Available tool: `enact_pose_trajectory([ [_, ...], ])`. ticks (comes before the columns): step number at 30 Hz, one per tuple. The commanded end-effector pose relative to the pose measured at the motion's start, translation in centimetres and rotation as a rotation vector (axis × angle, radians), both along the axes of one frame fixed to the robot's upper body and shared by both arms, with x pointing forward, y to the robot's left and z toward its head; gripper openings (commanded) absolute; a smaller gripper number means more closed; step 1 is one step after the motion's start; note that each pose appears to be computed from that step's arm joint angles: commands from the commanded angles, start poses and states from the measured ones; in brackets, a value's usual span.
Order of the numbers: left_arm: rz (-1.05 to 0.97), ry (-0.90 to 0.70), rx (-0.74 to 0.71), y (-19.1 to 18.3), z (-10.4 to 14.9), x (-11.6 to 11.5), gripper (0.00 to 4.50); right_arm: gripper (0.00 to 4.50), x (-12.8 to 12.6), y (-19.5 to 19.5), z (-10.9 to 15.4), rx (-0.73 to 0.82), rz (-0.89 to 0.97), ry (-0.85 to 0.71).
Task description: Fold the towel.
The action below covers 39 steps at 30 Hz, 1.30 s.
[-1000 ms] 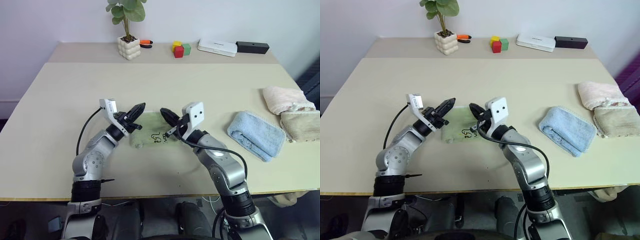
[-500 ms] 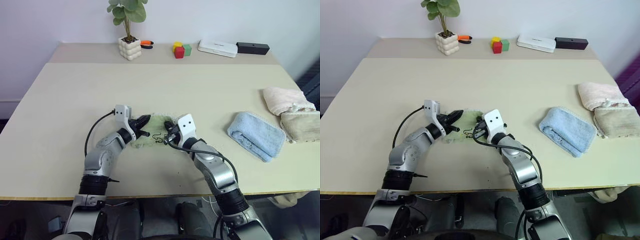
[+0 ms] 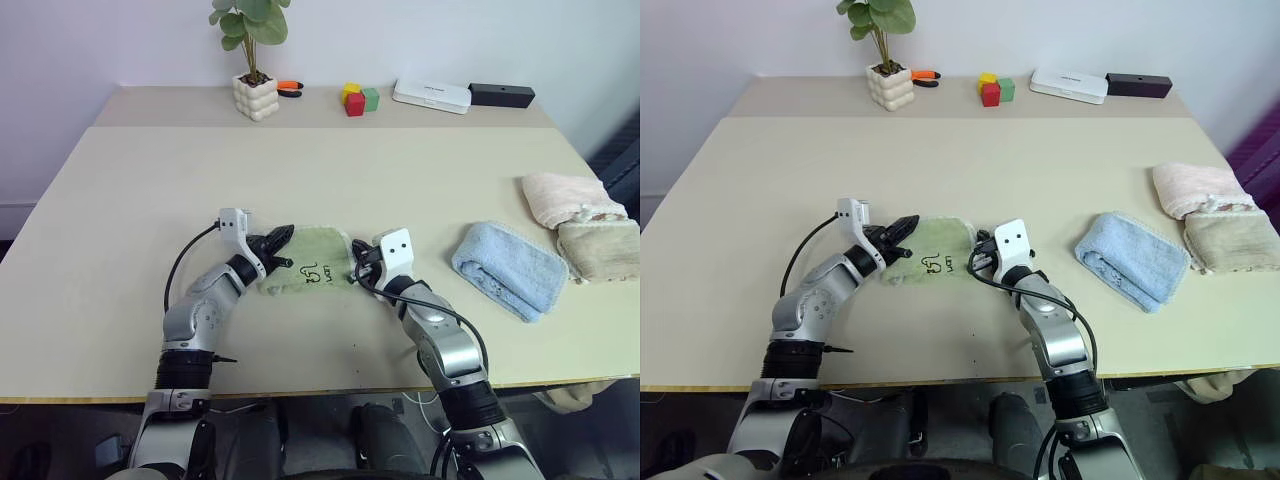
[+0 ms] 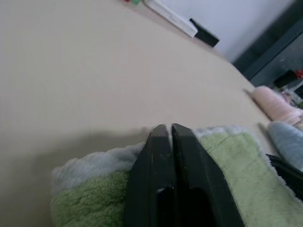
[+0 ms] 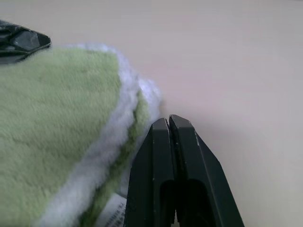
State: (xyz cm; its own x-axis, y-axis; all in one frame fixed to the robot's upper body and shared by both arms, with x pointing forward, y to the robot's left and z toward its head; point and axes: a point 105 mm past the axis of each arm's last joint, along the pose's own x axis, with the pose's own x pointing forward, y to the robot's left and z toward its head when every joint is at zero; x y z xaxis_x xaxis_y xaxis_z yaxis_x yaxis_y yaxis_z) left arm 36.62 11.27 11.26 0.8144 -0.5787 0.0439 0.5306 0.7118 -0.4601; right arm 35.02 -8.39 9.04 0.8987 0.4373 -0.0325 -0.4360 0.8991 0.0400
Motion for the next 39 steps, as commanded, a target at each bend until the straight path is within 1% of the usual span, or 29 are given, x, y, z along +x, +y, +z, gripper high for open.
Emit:
enact_pose_trajectory([
  [1, -0.027, -0.131, -0.053, 0.2, 4.8, -0.1, 1.86, 0.52, 0.6, -0.8, 3.8, 0.072, 0.007, -0.119],
  [2, -0.043, -0.143, -0.066, 0.2, 5.7, -0.3, 2.39, 0.85, 0.8, -1.3, 4.5, 0.104, 0.001, -0.134],
  [4, -0.051, -0.174, -0.046, 0.9, 6.9, -0.5, 3.46, 1.81, 1.2, -2.5, 6.3, 0.114, -0.019, -0.204],
  [6, -0.048, -0.175, -0.044, 1.9, 7.4, -0.6, 4.47, 2.84, 1.4, -3.6, 7.2, 0.110, -0.015, -0.238],
  [9, -0.027, -0.194, 0.008, 3.5, 7.7, -0.5, 4.50, 4.38, 1.4, -4.4, 7.9, 0.070, 0.005, -0.273],
  [11, 0.004, -0.186, 0.072, 5.5, 7.3, -0.6, 4.50, 4.45, 0.6, -4.0, 8.9, 0.110, 0.115, -0.292],
  [13, 0.019, -0.137, 0.052, 7.4, 7.0, -0.8, 4.50, 4.45, -0.8, -3.2, 9.7, 0.115, 0.257, -0.316],
  [15, -0.012, -0.090, 0.053, 8.3, 6.5, -1.4, 4.50, 4.45, -1.8, -2.9, 10.0, 0.138, 0.353, -0.293],
  [19, -0.098, 0.079, 0.011, 9.8, 4.5, -3.1, 4.50, 4.45, -3.2, -2.2, 10.0, 0.096, 0.488, -0.253],
  [20, -0.122, 0.144, -0.029, 9.9, 3.9, -3.5, 4.50, 4.45, -3.4, -2.1, 9.9, 0.077, 0.502, -0.251],
  [23, -0.202, 0.281, -0.076, 9.4, 2.5, -4.7, 4.50, 4.45, -3.1, -1.8, 9.6, 0.067, 0.496, -0.249],
  [27, -0.310, 0.368, -0.166, 7.9, 1.7, -6.1, 4.50, 4.45, -3.4, -0.8, 9.4, 0.060, 0.519, -0.251],
  [33, -0.385, 0.471, -0.178, 5.4, -0.9, -7.1, 4.50, 4.45, -3.4, -1.0, 9.3, 0.046, 0.512, -0.252],
  [35, -0.415, 0.503, -0.155, 4.5, -1.9, -7.5, 4.50, 4.45, -3.3, -1.1, 9.5, 0.041, 0.502, -0.259],
  [37, -0.420, 0.505, -0.138, 4.2, -2.3, -7.4, 4.50, 4.45, -3.2, -1.2, 9.5, 0.040, 0.499, -0.262],
  [39, -0.414, 0.507, -0.152, 4.1, -2.3, -6.9, 4.50, 4.45, -3.3, -1.1, 9.4, 0.038, 0.491, -0.263],
])
